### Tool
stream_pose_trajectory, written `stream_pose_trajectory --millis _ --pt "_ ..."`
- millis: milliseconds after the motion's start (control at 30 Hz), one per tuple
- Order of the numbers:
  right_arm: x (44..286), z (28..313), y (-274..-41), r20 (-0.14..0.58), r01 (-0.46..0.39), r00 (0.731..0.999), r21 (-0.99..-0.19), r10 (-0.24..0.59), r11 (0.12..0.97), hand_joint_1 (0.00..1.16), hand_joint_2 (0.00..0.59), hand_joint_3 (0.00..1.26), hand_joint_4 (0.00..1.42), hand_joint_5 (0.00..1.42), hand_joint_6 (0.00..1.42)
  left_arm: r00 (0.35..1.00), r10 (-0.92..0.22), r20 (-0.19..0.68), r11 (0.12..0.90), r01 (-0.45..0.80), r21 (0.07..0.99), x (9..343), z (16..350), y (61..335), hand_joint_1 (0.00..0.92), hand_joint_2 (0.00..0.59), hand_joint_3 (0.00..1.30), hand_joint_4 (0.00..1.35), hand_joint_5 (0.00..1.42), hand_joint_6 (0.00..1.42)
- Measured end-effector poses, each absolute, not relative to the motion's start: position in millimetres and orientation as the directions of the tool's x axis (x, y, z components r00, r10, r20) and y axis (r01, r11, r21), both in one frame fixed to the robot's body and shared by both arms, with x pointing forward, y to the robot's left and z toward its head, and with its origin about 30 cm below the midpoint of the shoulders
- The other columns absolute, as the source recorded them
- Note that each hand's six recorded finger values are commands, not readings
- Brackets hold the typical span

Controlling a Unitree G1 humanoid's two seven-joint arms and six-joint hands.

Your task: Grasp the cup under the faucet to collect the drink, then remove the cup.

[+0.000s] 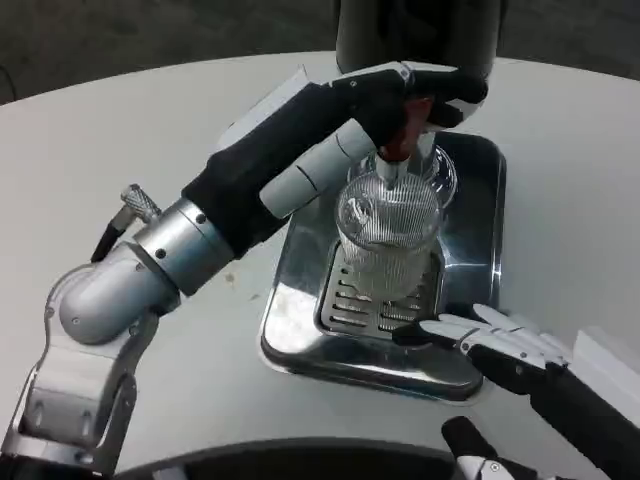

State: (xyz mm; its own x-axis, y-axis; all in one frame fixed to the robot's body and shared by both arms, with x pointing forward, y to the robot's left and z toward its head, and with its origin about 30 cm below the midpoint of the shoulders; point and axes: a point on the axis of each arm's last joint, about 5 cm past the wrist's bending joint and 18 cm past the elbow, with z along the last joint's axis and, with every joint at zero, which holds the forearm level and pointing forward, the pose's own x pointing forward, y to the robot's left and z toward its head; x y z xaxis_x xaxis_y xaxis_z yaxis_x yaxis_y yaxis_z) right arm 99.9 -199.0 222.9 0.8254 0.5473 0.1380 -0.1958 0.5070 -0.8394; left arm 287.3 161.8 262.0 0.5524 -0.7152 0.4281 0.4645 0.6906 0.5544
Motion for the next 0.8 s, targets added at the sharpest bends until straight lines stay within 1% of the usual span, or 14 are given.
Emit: stream_pose_trajectory --millis 100,200,467,600,800 --pt "99.6 222.4 -198.5 0.140 -0.197 0.826 -0.837 0.546 0.511 0.53 0.578 0.20 0.13 0.05 0.00 0.548 -0.716 0.431 0.688 0.451 0.569 287.1 262.1 162.6 0.000 0.128 0.41 0.23 0.28 0.17" --pt "98.5 221.9 -197.7 0.143 -0.198 0.826 -0.832 0.545 0.518 0.53 0.578 0.20 0.13 0.05 0.00 0.543 -0.721 0.429 0.677 0.423 0.602 286.4 263.0 163.9 0.000 0.128 0.41 0.23 0.28 0.17" --pt "98.2 221.1 -196.5 0.145 -0.201 0.825 -0.828 0.546 0.523 0.53 0.578 0.20 0.13 0.05 0.00 0.536 -0.726 0.431 0.668 0.403 0.625 285.6 263.9 165.4 0.000 0.130 0.42 0.25 0.29 0.18" --pt "98.2 221.0 -196.2 0.147 -0.200 0.825 -0.827 0.546 0.525 0.53 0.578 0.20 0.14 0.05 0.00 0.531 -0.732 0.428 0.656 0.378 0.653 284.8 264.9 166.7 0.000 0.130 0.42 0.25 0.29 0.18" --pt "98.3 221.1 -196.1 0.148 -0.200 0.824 -0.827 0.546 0.526 0.53 0.578 0.20 0.14 0.05 0.00 0.522 -0.734 0.433 0.652 0.365 0.665 285.2 263.7 168.0 0.000 0.132 0.44 0.25 0.30 0.18"
